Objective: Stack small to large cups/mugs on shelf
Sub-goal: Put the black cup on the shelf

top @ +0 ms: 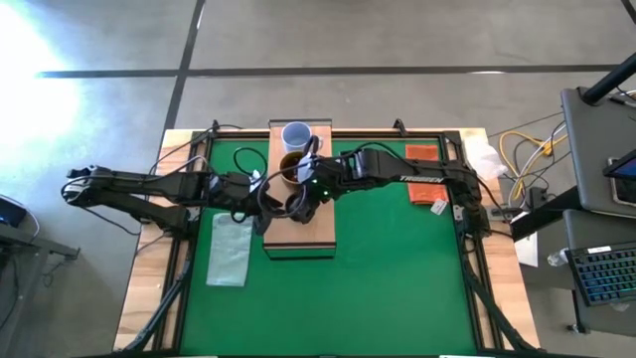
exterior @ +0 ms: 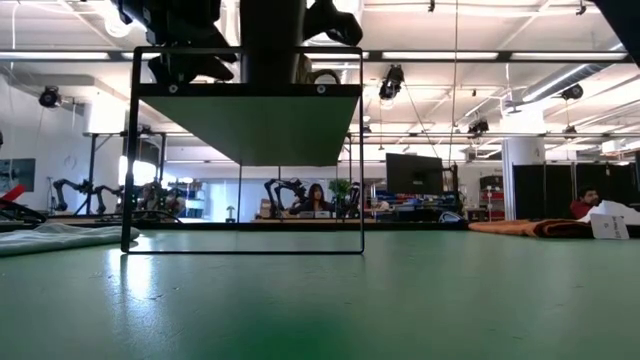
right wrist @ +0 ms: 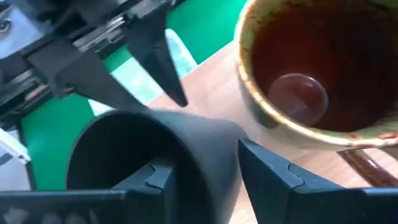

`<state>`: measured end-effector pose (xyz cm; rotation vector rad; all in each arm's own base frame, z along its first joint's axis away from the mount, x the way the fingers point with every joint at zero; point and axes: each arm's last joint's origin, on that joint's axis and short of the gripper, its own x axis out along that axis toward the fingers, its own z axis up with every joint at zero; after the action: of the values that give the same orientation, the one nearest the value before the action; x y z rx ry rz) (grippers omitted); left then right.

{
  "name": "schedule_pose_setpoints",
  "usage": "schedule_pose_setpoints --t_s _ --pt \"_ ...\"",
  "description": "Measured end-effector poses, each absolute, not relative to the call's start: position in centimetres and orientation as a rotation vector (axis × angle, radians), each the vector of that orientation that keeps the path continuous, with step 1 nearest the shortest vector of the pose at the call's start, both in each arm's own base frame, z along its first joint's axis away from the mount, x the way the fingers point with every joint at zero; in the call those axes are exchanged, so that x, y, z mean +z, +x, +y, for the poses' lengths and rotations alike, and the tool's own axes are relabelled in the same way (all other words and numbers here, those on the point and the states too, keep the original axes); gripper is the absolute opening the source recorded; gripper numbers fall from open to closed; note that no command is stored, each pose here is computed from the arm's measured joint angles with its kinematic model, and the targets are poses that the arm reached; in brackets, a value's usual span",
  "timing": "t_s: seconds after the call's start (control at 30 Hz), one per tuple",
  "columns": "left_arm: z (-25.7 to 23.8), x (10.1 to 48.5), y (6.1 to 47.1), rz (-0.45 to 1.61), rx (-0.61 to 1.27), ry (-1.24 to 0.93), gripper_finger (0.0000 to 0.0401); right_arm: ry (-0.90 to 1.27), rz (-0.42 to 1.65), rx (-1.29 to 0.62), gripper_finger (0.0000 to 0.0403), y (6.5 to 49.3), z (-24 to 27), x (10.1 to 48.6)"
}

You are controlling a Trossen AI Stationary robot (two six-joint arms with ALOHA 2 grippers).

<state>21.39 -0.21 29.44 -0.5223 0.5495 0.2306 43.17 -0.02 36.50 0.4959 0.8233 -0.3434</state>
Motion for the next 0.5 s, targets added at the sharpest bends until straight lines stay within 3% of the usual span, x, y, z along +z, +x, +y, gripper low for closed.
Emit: schedule_pose_setpoints --t_s 0.5 --pt "-0.2 29.4 21.4 0.553 0.230 -0.522 0.0116 0.480 0.813 -0.354 0.0119 43.2 -1.4 36.5"
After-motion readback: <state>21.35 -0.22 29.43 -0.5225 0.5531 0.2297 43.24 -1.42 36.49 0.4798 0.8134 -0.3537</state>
